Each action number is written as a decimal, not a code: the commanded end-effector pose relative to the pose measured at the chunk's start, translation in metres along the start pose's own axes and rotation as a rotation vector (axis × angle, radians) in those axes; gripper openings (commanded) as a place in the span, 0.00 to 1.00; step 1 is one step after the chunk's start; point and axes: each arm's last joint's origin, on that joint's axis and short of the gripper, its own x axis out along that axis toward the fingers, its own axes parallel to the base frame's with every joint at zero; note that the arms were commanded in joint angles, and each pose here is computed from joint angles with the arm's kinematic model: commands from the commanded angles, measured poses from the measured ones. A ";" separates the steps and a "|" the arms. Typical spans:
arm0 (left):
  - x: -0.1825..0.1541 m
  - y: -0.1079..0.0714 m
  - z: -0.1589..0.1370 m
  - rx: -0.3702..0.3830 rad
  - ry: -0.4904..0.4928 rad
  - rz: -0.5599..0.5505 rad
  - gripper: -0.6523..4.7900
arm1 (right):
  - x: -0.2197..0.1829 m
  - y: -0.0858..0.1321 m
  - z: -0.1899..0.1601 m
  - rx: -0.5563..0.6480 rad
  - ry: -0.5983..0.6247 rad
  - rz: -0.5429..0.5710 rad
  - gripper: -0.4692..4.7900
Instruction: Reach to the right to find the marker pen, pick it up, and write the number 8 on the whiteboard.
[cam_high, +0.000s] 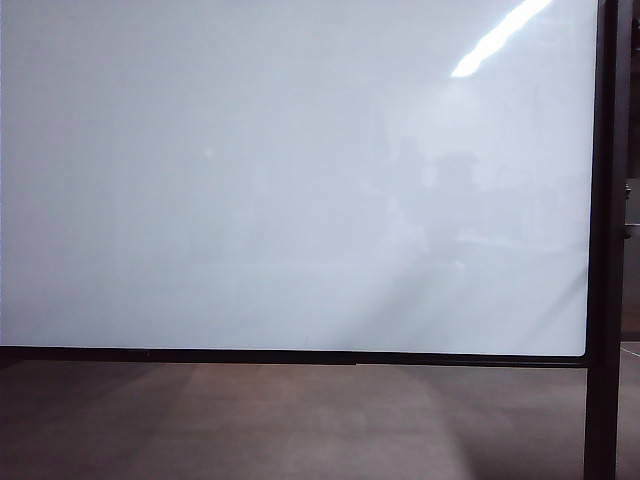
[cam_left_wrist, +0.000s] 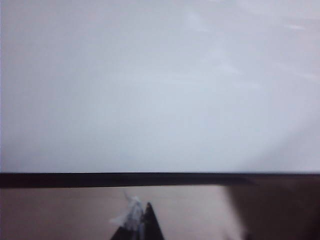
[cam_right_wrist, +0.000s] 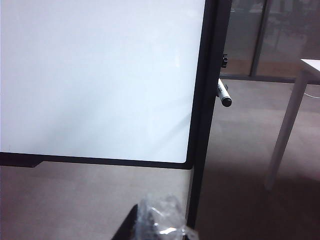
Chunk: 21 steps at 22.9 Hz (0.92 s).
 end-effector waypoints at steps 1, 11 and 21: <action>-0.001 -0.019 0.000 -0.018 0.006 -0.174 0.11 | 0.000 0.000 0.002 -0.001 -0.020 0.000 0.09; -0.013 -0.050 -0.002 -0.041 0.038 -0.586 0.11 | 0.000 -0.003 0.002 0.201 -0.022 -0.116 0.09; -0.015 -0.054 -0.002 -0.044 0.042 -0.627 0.11 | 0.026 -0.013 0.115 0.089 -0.401 -0.270 0.09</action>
